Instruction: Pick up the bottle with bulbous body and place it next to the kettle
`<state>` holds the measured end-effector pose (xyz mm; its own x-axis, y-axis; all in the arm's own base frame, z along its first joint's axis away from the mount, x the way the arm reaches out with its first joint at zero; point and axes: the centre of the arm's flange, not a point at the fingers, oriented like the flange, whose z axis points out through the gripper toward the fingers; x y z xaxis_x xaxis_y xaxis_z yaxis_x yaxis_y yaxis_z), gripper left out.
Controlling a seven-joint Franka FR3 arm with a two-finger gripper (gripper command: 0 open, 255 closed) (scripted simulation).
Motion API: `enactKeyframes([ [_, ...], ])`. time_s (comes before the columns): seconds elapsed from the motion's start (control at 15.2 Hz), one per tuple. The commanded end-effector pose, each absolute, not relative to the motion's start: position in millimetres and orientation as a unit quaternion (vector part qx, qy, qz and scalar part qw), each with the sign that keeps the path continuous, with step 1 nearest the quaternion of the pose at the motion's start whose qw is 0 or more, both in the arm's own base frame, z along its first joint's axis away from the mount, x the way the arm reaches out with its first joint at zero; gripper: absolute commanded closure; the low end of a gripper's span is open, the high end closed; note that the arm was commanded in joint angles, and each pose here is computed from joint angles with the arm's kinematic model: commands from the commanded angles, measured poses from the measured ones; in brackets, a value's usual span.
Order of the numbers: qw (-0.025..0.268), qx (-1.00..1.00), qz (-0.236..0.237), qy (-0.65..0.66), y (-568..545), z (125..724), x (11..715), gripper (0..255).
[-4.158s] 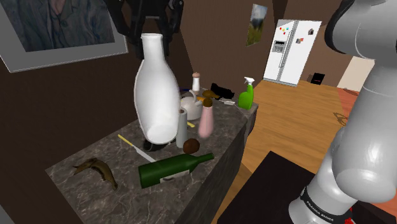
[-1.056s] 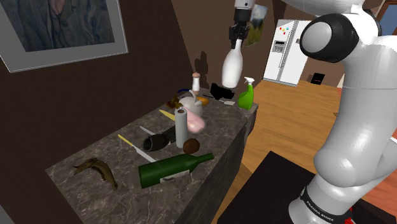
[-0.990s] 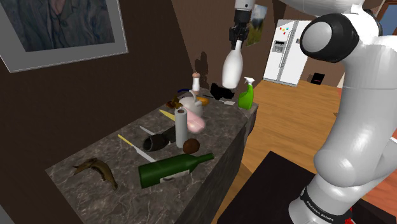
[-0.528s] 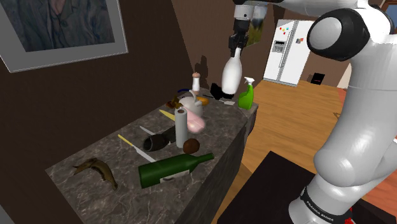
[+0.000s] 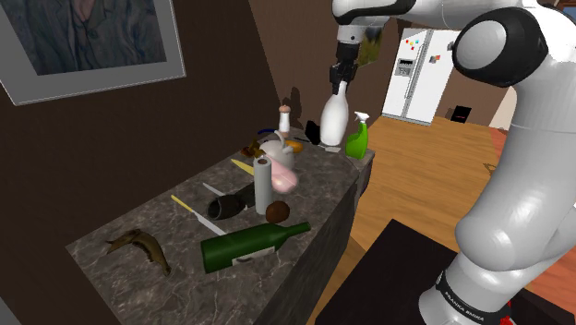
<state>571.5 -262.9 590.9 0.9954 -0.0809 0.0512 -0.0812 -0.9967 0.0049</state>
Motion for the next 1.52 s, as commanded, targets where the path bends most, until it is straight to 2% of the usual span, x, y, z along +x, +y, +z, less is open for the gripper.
enactKeyframes([
  [0.0,0.004,0.999,0.026,-0.041,-264,580,571,255],
  [1.45,0.004,0.999,0.026,-0.041,-264,464,571,255],
])
